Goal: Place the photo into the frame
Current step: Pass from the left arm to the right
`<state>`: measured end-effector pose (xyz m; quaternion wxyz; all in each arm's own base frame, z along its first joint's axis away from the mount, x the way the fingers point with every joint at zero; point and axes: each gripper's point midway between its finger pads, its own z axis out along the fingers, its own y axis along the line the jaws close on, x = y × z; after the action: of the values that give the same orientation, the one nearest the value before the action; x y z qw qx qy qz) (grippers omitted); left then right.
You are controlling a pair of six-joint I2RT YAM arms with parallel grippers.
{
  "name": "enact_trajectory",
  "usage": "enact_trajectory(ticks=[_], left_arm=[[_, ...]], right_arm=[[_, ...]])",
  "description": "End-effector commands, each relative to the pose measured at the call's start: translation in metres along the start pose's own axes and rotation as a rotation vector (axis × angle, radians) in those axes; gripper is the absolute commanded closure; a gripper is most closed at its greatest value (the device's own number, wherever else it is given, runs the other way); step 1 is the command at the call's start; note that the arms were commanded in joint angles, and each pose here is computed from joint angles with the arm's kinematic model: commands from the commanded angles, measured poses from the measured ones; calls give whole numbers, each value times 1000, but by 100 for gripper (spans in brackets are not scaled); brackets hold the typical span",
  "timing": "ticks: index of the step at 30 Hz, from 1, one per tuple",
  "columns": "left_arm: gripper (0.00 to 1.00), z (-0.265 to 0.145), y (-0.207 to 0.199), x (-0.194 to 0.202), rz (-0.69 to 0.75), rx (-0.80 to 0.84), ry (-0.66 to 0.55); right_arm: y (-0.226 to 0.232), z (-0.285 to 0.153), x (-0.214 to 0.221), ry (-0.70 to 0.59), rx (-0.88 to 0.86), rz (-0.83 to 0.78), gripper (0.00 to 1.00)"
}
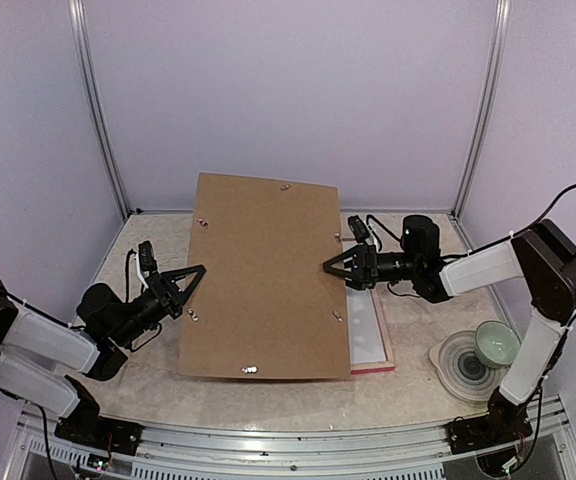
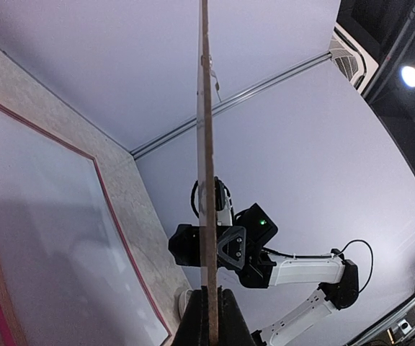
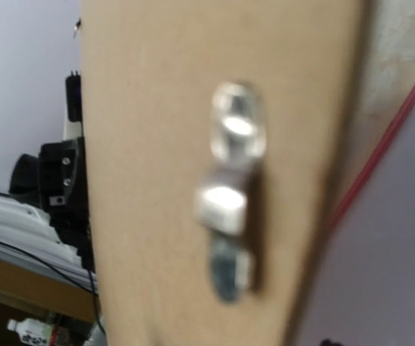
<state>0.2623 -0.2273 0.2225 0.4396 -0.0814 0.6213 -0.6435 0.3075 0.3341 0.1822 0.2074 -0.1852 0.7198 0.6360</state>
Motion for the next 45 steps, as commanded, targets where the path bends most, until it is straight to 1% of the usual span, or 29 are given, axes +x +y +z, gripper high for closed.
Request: enact_trajectory(ticks=[1, 9, 24, 26, 30, 34, 38, 45], left_arm=[[100, 0, -35, -12, 20, 132, -47], [100, -2, -34, -12, 19, 130, -50], [100, -3, -34, -12, 20, 130, -52], [100, -3, -34, -12, 19, 130, -52], [100, -3, -34, -12, 18, 130, -52], [100, -3, -33, -12, 17, 127, -53], [100, -3, -33, -12, 17, 125, -54], [100, -4, -31, -12, 15, 119, -54]], right_arm=[[10, 5, 7, 18, -65, -4, 39], [20, 8, 11, 26, -129, -1, 42], [23, 16, 21, 52, -193, 45, 52], [24, 17, 21, 54, -199, 47, 55], [25, 17, 21, 52, -211, 52, 64], [27, 17, 20, 50, -216, 54, 68], [28, 17, 18, 49, -216, 53, 77], [30, 17, 16, 52, -214, 48, 85]])
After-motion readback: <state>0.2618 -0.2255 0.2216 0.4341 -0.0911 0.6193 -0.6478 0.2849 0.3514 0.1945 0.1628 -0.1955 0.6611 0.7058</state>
